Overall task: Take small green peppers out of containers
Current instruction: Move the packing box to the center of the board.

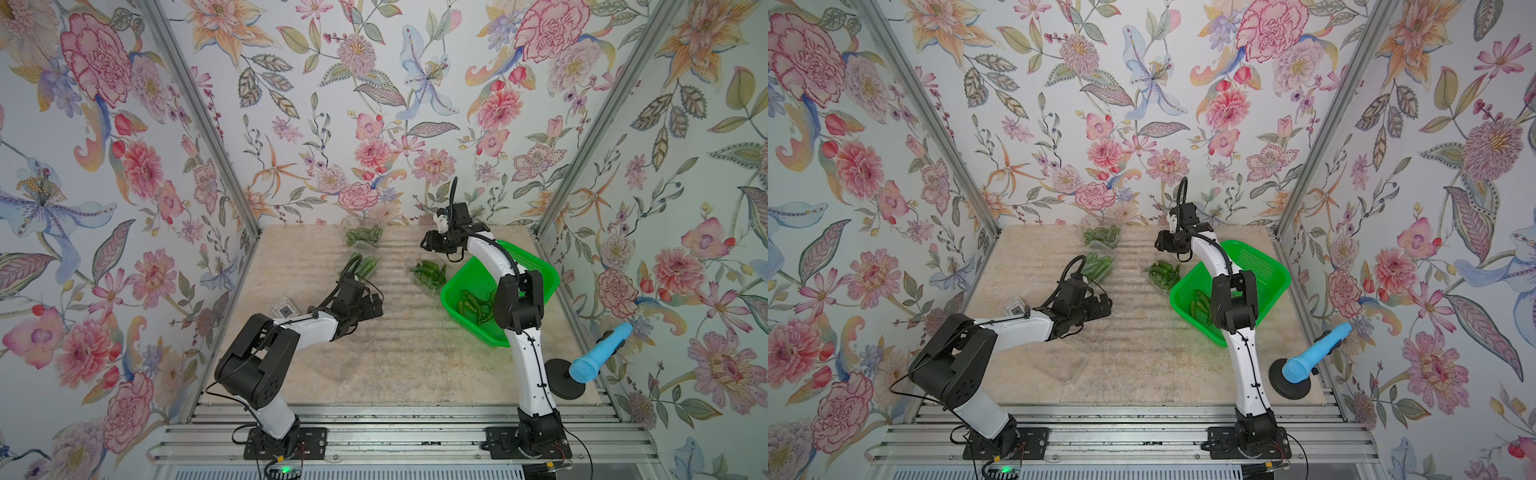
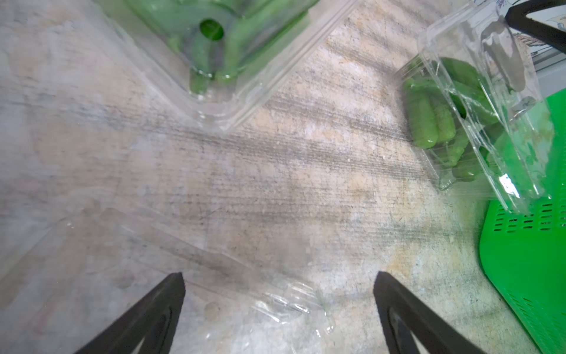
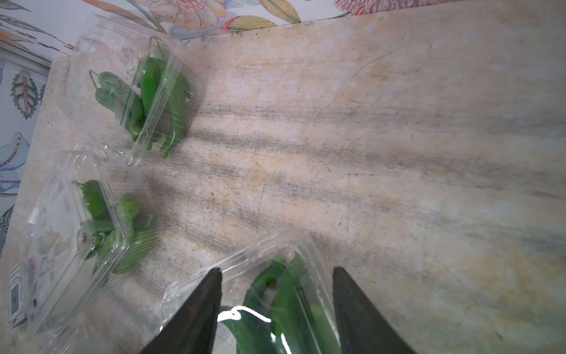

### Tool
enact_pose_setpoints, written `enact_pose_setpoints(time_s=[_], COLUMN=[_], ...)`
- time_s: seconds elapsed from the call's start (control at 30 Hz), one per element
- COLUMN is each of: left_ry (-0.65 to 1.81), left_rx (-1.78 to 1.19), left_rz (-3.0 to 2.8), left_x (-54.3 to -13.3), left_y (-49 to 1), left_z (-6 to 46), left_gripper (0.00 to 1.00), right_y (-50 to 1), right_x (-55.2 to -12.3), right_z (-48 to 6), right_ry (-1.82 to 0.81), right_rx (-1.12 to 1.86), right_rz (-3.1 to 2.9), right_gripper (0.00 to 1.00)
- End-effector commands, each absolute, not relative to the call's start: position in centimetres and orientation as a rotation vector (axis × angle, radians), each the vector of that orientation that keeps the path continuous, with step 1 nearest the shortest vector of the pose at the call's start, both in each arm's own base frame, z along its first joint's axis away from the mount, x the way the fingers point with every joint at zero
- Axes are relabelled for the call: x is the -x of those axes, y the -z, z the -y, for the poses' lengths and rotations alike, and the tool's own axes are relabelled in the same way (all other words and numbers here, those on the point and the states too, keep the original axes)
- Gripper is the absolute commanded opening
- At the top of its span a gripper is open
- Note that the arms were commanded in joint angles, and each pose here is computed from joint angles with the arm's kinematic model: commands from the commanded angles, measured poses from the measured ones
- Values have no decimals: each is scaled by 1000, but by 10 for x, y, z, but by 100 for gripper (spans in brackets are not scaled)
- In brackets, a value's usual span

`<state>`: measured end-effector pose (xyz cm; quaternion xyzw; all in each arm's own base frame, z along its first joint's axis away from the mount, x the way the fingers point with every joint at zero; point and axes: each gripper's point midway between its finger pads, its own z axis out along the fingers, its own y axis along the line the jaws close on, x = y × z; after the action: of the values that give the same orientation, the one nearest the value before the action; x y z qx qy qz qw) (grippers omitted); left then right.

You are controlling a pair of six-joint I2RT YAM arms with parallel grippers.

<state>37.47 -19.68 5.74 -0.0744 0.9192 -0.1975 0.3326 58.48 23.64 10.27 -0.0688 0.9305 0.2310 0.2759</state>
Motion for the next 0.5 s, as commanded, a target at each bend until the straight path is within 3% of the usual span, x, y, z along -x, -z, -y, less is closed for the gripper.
enact_pose_setpoints(time_s=[0.0,0.47], left_ry=[504,632], left_rx=[205,280], left_rz=[-2351,-2282], left_x=[-379,-397], left_y=[-76,-89], left_z=[190,207], left_gripper=[100,100], right_y=[-100,-84], right_x=[-567,-512], right_z=[-243,-256], right_ry=[-634,-627], right_rx=[192,334], right_rz=[-2546,-2626], right_gripper=[60,61])
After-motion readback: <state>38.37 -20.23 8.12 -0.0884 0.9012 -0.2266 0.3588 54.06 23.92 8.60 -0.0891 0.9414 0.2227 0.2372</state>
